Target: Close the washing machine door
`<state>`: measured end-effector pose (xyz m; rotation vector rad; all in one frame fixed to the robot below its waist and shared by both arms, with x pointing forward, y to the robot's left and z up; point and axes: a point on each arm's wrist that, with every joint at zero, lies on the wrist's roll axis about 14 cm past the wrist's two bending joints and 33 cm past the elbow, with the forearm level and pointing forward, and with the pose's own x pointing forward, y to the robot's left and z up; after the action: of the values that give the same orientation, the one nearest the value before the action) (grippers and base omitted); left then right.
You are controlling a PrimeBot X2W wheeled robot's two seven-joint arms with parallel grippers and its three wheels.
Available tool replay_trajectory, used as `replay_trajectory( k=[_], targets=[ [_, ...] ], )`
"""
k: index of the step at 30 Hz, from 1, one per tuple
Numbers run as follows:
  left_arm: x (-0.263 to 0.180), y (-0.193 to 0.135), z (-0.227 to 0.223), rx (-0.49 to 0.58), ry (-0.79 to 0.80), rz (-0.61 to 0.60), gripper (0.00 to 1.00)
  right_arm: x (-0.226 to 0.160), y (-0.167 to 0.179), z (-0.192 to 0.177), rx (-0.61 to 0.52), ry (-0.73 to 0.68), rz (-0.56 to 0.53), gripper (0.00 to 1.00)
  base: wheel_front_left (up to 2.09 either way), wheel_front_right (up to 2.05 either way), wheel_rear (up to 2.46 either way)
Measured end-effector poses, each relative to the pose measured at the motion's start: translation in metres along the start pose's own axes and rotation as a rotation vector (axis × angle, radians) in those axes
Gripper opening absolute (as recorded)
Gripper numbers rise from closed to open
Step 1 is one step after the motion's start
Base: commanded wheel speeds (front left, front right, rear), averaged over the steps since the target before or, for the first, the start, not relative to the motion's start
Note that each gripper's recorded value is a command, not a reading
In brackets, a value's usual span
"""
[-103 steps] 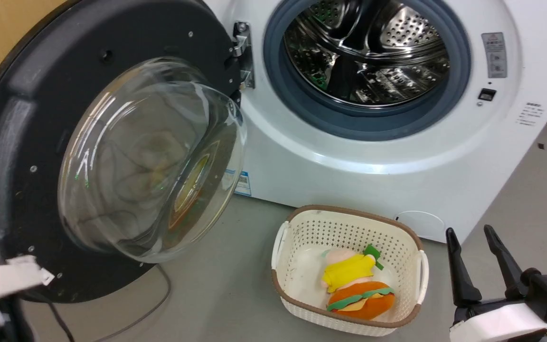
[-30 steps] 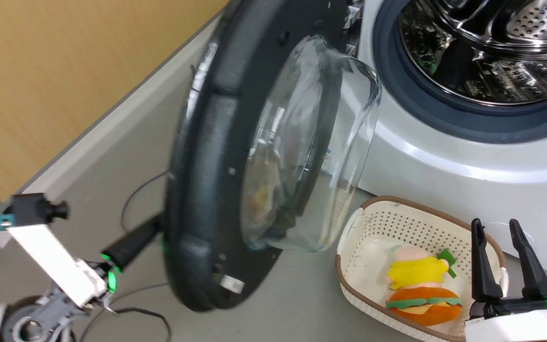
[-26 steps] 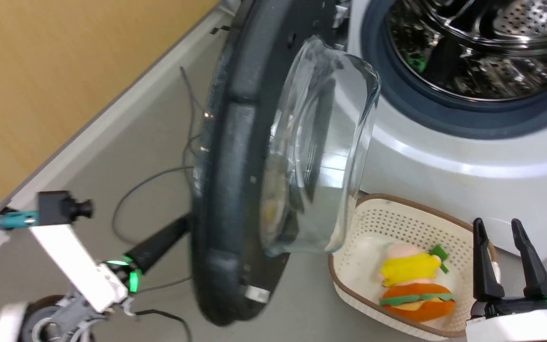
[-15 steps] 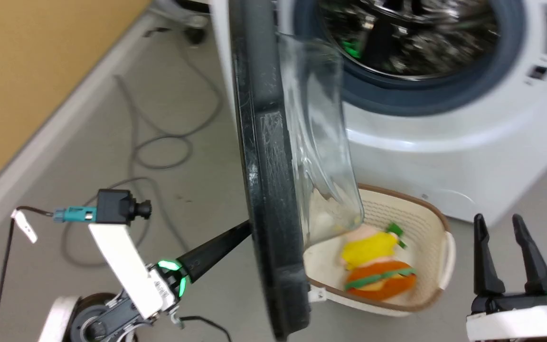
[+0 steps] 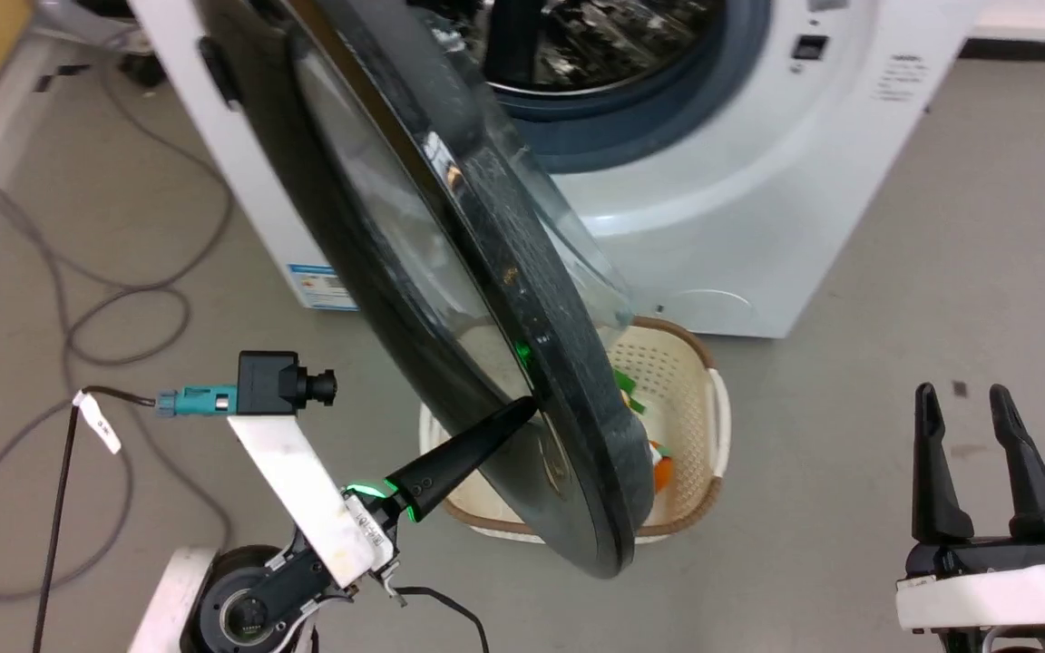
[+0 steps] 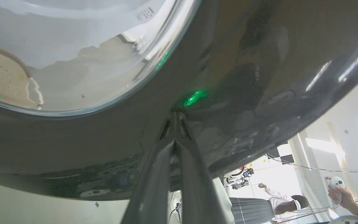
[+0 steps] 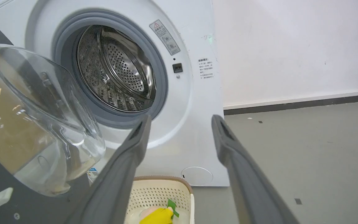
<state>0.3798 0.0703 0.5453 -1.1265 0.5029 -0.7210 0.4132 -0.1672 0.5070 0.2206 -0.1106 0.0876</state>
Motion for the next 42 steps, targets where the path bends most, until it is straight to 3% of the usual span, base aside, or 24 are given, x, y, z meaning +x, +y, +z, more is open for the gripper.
replay_trajectory(
  k=[5,8,12,16,22,24,28,29,30,38,42],
  targets=[
    [0.016,0.003,-0.011,-0.016,0.023,-0.009,0.00,-0.007,-0.014,0.001,-0.012,0.002,-0.042,1.00,0.00,0.00,0.00],
    [0.016,0.006,-0.007,0.026,-0.025,0.013,0.00,-0.008,-0.015,0.004,-0.013,-0.004,-0.045,1.00,0.00,0.00,0.00],
    [0.001,0.021,0.019,0.258,-0.194,0.131,0.00,-0.008,-0.013,0.010,-0.014,-0.020,-0.039,1.00,0.00,0.00,0.00],
    [-0.031,0.059,0.031,0.673,-0.275,0.310,0.00,-0.009,-0.007,0.017,-0.013,-0.041,-0.022,1.00,0.00,0.00,0.00],
    [-0.058,0.068,0.065,1.039,-0.428,0.493,0.00,-0.012,-0.001,0.027,-0.014,-0.066,-0.007,1.00,0.00,0.00,0.00],
    [-0.058,0.050,0.081,1.122,-0.512,0.513,0.00,-0.013,0.000,0.029,-0.014,-0.072,-0.004,1.00,0.00,0.00,0.00],
    [-0.067,0.028,0.098,1.100,-0.692,0.558,0.00,-0.018,-0.001,0.032,-0.017,-0.076,-0.009,1.00,0.00,0.00,0.00],
    [-0.072,0.030,0.099,1.093,-0.713,0.584,0.39,-0.020,-0.002,0.033,-0.018,-0.077,-0.012,1.00,0.00,0.00,0.00],
    [-0.075,0.033,0.097,1.096,-0.713,0.603,1.00,-0.021,-0.003,0.034,-0.019,-0.079,-0.014,1.00,0.00,0.00,0.00],
    [-0.084,0.051,0.083,1.094,-0.673,0.654,1.00,-0.032,-0.008,0.031,-0.032,-0.063,-0.030,1.00,0.00,0.00,0.00],
    [-0.088,0.050,0.085,1.171,-0.658,0.682,1.00,-0.035,-0.002,0.025,-0.061,-0.040,-0.012,1.00,0.00,0.00,0.00]
  ],
)
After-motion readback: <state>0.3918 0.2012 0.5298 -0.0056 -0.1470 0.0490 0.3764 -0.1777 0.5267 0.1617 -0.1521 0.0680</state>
